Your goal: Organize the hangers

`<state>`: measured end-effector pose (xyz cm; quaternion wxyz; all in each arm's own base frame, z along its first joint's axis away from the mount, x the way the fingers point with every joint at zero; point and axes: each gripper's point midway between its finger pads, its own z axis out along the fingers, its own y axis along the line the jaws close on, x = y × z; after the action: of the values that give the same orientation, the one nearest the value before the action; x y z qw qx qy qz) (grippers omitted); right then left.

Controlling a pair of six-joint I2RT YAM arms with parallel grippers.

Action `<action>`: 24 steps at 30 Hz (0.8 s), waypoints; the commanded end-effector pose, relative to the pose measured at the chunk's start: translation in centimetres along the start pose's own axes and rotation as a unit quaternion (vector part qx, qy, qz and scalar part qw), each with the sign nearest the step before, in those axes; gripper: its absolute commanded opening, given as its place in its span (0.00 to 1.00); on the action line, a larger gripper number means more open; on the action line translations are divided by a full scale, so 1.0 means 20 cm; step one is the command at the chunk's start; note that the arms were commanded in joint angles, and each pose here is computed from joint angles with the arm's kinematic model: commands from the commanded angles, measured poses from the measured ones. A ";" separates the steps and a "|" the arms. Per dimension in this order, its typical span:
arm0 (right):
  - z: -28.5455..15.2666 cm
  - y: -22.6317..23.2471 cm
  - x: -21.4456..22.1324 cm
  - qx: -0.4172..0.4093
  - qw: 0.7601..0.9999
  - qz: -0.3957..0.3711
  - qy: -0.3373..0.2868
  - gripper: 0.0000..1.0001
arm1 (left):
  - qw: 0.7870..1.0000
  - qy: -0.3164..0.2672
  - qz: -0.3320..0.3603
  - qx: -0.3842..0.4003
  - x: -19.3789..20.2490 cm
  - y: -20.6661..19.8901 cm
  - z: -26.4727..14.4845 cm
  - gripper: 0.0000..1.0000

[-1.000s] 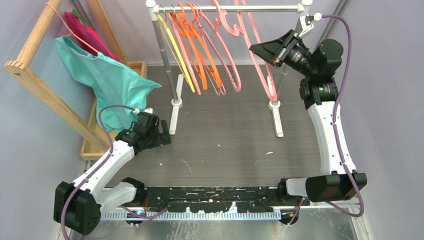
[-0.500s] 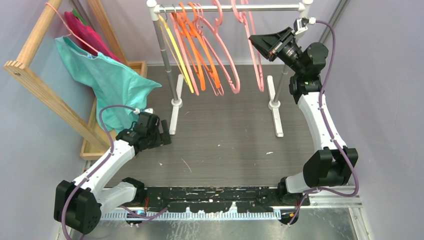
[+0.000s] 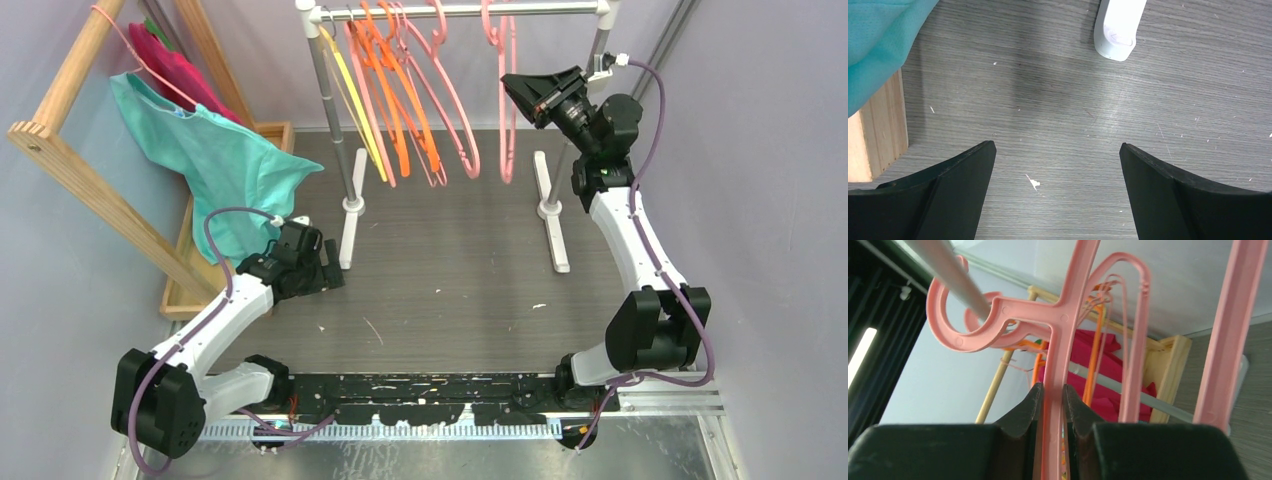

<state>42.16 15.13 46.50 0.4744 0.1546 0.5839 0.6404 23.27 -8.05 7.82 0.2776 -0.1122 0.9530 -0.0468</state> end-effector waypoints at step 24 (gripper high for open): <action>-0.23 0.00 0.00 0.091 0.981 -0.167 -0.040 0.96 | 0.999 -0.032 0.008 0.020 -0.15 -0.09 -0.01 0.98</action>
<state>41.47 14.12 41.99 0.5015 0.1617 0.6403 0.5589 24.14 -8.33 8.03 0.2771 -0.1032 0.9543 -0.0439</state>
